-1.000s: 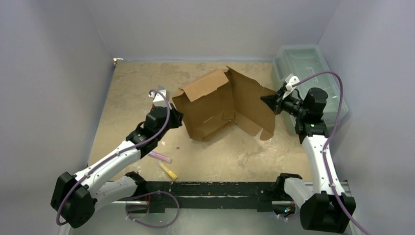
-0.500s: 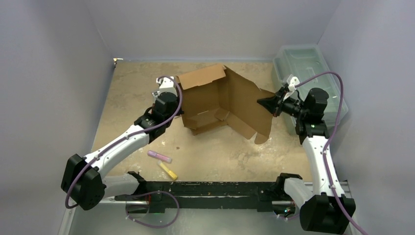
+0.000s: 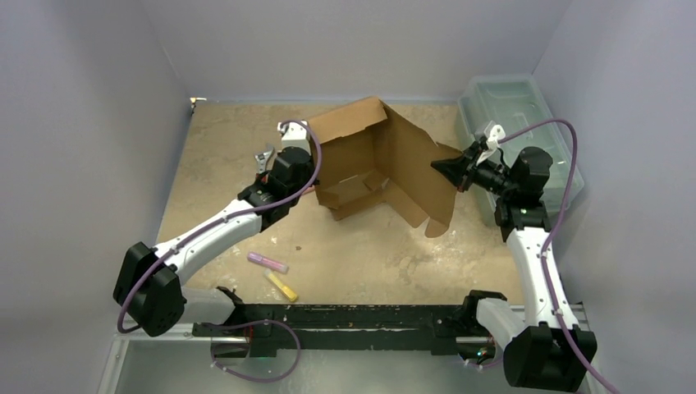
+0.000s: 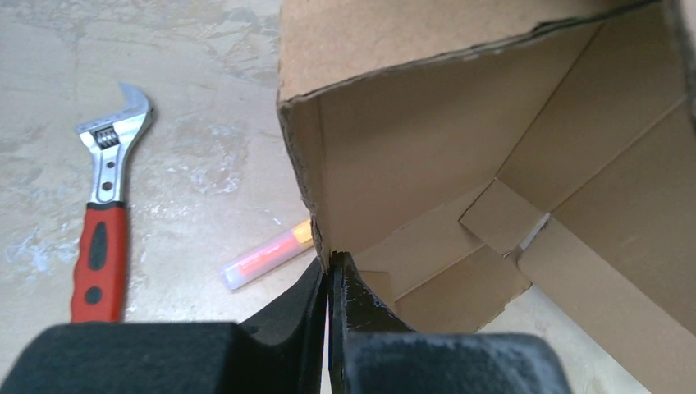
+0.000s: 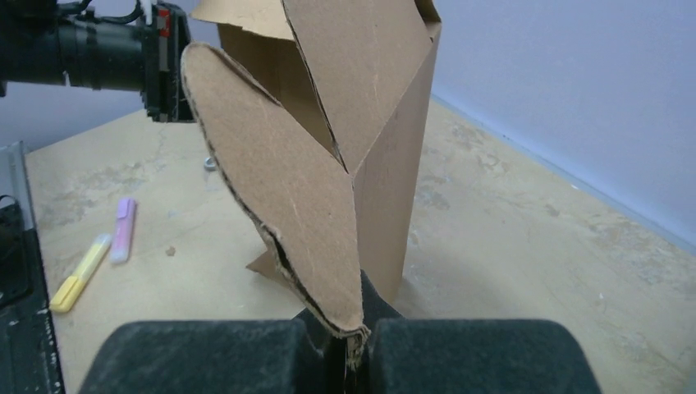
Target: Fold the paper box
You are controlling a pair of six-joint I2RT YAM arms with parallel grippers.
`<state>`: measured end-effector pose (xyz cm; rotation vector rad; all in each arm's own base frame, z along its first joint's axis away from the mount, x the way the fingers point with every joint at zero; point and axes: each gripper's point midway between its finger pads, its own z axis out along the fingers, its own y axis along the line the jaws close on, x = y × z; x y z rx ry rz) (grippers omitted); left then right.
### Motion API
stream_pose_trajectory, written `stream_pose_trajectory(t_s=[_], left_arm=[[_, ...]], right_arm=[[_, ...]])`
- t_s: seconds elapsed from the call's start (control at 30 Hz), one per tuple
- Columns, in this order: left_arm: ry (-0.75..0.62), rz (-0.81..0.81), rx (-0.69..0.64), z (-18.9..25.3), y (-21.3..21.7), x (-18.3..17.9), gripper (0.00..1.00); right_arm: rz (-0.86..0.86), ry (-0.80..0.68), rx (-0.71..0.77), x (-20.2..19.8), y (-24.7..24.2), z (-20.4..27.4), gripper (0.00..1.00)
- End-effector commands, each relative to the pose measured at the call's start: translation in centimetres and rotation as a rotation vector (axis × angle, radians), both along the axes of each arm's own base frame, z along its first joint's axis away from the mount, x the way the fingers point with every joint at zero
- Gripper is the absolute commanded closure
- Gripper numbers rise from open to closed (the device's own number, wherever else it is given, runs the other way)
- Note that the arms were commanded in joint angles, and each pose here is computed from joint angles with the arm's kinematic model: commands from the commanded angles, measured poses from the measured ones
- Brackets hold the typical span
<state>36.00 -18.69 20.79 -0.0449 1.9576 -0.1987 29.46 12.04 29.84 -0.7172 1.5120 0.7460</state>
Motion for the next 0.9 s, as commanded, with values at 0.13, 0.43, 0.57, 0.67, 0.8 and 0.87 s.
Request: stream_pose_trajectory(t_s=[0.13, 0.43, 0.57, 0.67, 0.8, 0.87], left_arm=[[-0.130, 0.003, -0.113, 3.2, -2.3, 2.5, 1.00], [-0.190, -0.033, -0.089, 2.7, -4.3, 5.1, 1.00], [-0.201, -0.041, -0.089, 2.2, -4.8, 5.7, 1.00], [-0.200, -0.061, -0.094, 2.0, -5.4, 5.8, 1.00], [-0.196, -0.091, -0.111, 2.1, -5.9, 5.9, 1.00], [-0.192, -0.101, -0.138, 2.4, -5.9, 5.9, 0.94]], right_arm=[[-0.139, -0.108, -0.001, 3.4, -1.2, 2.3, 1.00], [-0.124, -0.205, -0.030, 3.5, -1.1, -0.8, 1.00], [-0.132, -0.219, -0.021, 3.5, -1.2, -1.9, 1.00], [-0.135, -0.218, -0.007, 3.5, -1.2, -2.9, 1.00], [-0.153, -0.208, -0.001, 3.6, -1.4, -3.6, 1.00], [-0.162, -0.205, -0.003, 3.7, -1.5, -3.9, 1.00]])
